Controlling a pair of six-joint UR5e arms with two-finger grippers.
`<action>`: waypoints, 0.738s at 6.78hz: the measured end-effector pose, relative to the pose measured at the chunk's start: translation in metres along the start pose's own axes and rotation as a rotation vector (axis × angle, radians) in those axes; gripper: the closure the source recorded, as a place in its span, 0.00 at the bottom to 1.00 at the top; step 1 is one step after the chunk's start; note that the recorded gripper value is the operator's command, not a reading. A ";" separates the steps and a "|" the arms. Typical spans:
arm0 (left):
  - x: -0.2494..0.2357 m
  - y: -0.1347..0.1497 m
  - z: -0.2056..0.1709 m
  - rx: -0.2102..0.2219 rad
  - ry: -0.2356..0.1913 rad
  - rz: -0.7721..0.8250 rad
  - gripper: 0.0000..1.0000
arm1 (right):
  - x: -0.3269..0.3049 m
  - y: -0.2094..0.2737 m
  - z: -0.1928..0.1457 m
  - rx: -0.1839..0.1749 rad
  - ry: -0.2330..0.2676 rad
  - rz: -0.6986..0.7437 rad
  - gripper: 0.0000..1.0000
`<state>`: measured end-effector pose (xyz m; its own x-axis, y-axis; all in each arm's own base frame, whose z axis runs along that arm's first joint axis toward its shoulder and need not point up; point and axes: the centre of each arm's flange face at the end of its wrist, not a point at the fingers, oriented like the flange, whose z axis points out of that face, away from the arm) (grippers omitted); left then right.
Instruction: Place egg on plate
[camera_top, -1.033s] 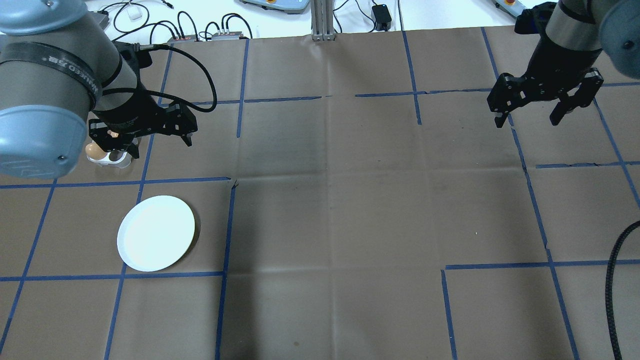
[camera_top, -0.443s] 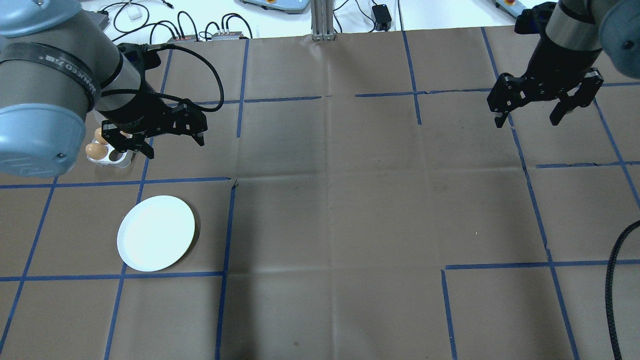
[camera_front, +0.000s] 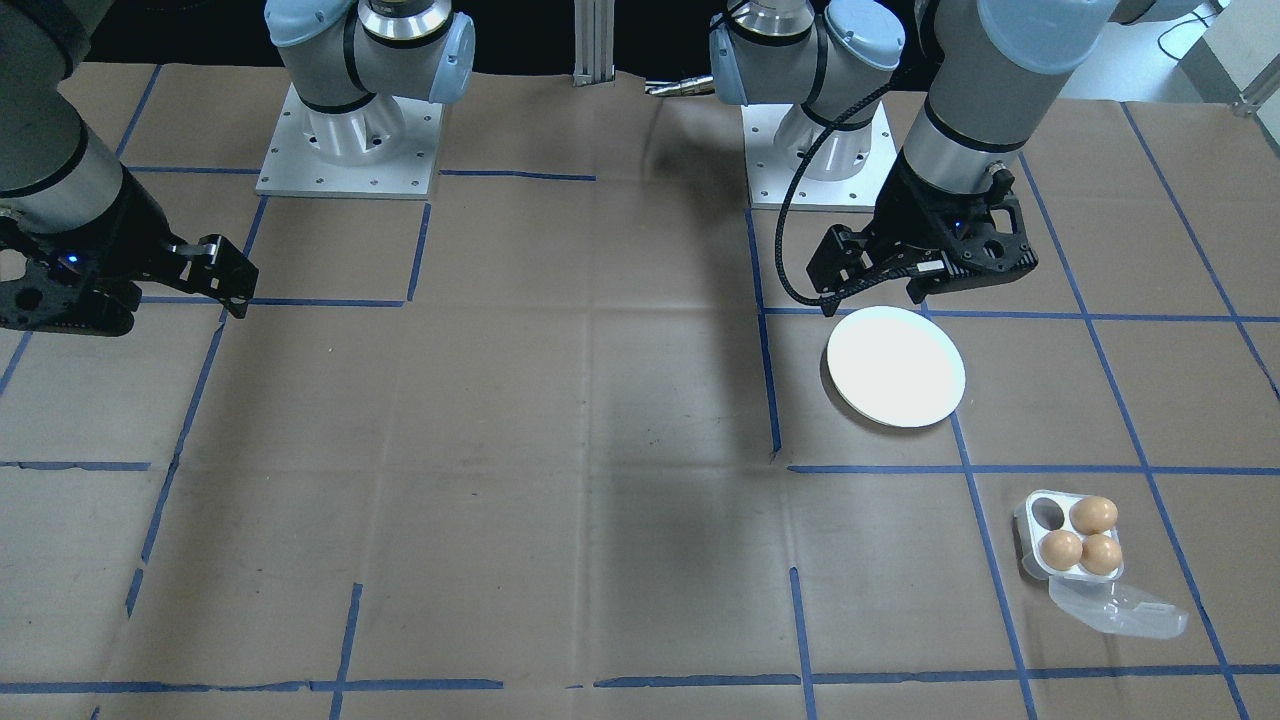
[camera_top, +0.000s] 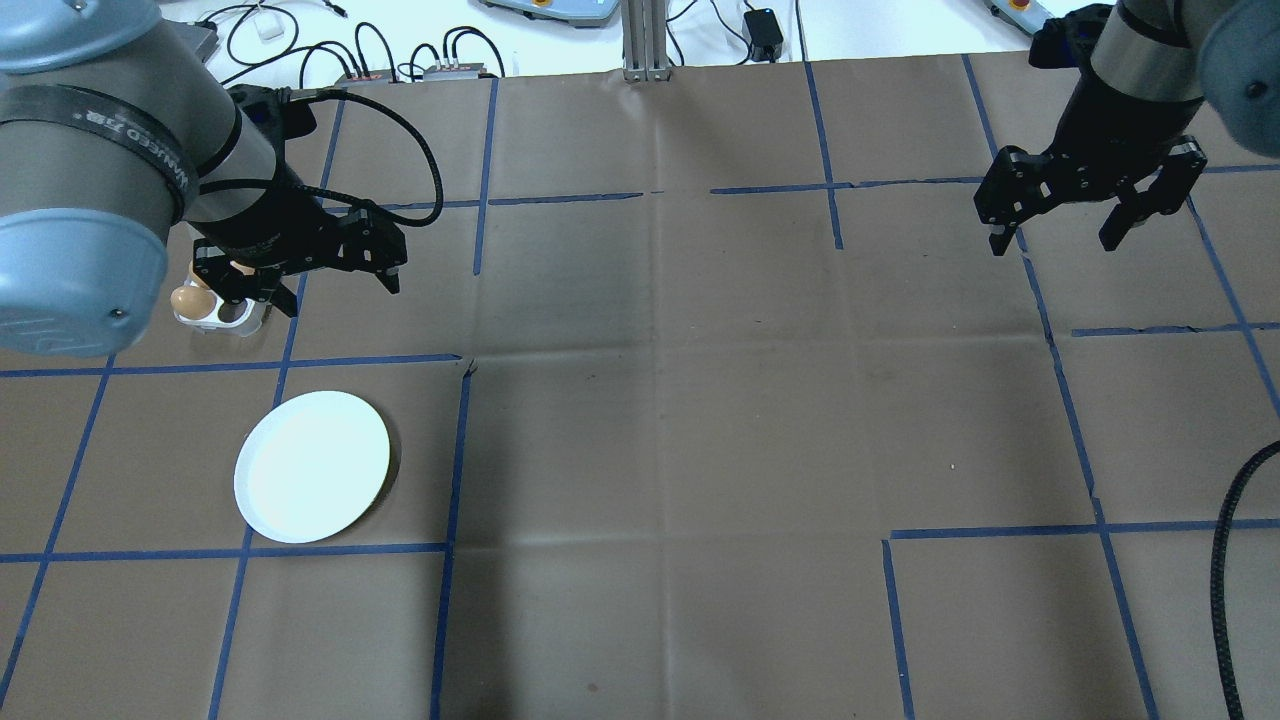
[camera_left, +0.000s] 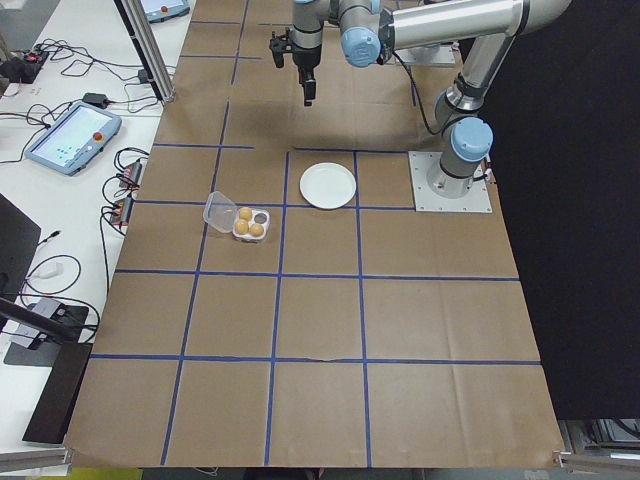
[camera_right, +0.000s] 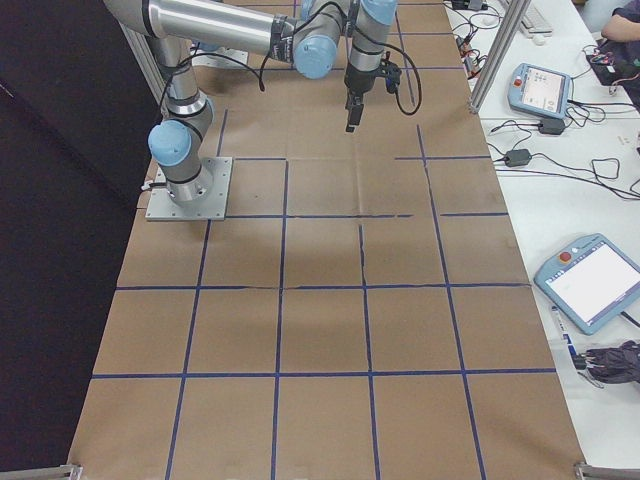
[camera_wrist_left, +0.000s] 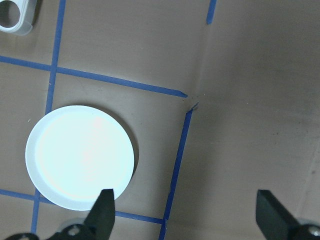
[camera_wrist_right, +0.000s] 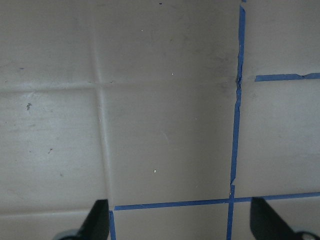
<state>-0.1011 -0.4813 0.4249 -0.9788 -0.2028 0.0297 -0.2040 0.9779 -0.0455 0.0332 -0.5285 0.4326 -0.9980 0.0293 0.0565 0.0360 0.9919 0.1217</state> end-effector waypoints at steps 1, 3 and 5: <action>0.000 0.001 0.001 -0.001 -0.002 0.006 0.00 | 0.000 0.000 0.000 0.000 0.000 0.000 0.00; -0.003 0.002 0.005 -0.009 -0.006 0.031 0.00 | 0.000 0.000 0.000 0.000 0.000 0.000 0.00; -0.054 -0.015 0.008 -0.023 -0.012 -0.068 0.00 | 0.000 0.000 0.000 0.000 0.000 0.000 0.00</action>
<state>-0.0451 -0.4859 0.4162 -0.9629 -0.2691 0.0195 -0.2695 0.9628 -0.0207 0.0332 -0.5285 0.4326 -0.9980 0.0293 0.0565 0.0360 0.9919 0.1217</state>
